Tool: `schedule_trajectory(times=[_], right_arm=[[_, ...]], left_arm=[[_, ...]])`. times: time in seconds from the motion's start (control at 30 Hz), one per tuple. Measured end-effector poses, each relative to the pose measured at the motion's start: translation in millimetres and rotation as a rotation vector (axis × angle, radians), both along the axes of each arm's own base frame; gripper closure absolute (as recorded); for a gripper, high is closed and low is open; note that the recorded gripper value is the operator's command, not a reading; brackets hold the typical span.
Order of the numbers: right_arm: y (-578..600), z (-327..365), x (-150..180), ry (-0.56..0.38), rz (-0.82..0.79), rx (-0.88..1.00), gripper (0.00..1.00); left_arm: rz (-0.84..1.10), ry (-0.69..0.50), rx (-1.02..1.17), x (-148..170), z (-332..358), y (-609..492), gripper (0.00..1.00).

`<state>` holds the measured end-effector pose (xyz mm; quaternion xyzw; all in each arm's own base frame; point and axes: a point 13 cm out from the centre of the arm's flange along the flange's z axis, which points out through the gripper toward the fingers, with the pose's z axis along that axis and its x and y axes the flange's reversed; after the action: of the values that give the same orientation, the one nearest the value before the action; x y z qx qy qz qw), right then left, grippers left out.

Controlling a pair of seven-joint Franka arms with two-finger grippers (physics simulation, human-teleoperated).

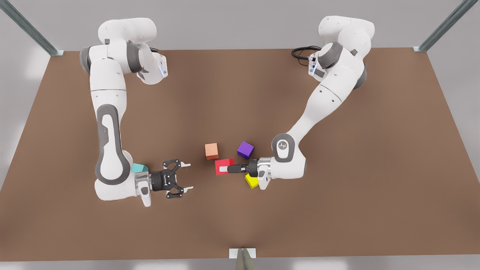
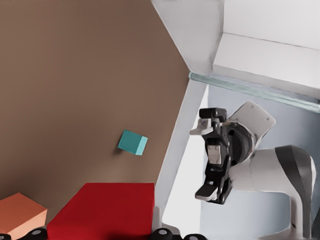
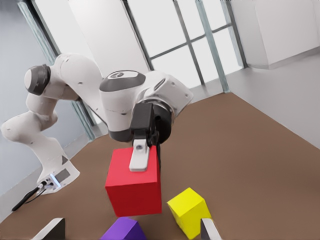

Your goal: Pick up red wooden cube and pass to hand red wooden cube and place in blue wooden cube

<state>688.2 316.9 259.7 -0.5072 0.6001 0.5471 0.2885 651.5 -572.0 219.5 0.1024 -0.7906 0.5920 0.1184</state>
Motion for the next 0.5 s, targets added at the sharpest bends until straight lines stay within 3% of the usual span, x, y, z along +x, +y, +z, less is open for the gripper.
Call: schedule_trajectory(times=[0.2,0.5], right_arm=[[21.8,-20.8,-24.5,-0.068,0.047,0.074,0.00],[46.1,-36.4,-32.4,-0.195,0.064,0.119,0.00]], left_arm=[[0.061,0.020,-0.102,6.8,7.6,-3.5,0.30],[0.055,-0.056,-0.147,4.7,14.7,-9.4,0.30]])
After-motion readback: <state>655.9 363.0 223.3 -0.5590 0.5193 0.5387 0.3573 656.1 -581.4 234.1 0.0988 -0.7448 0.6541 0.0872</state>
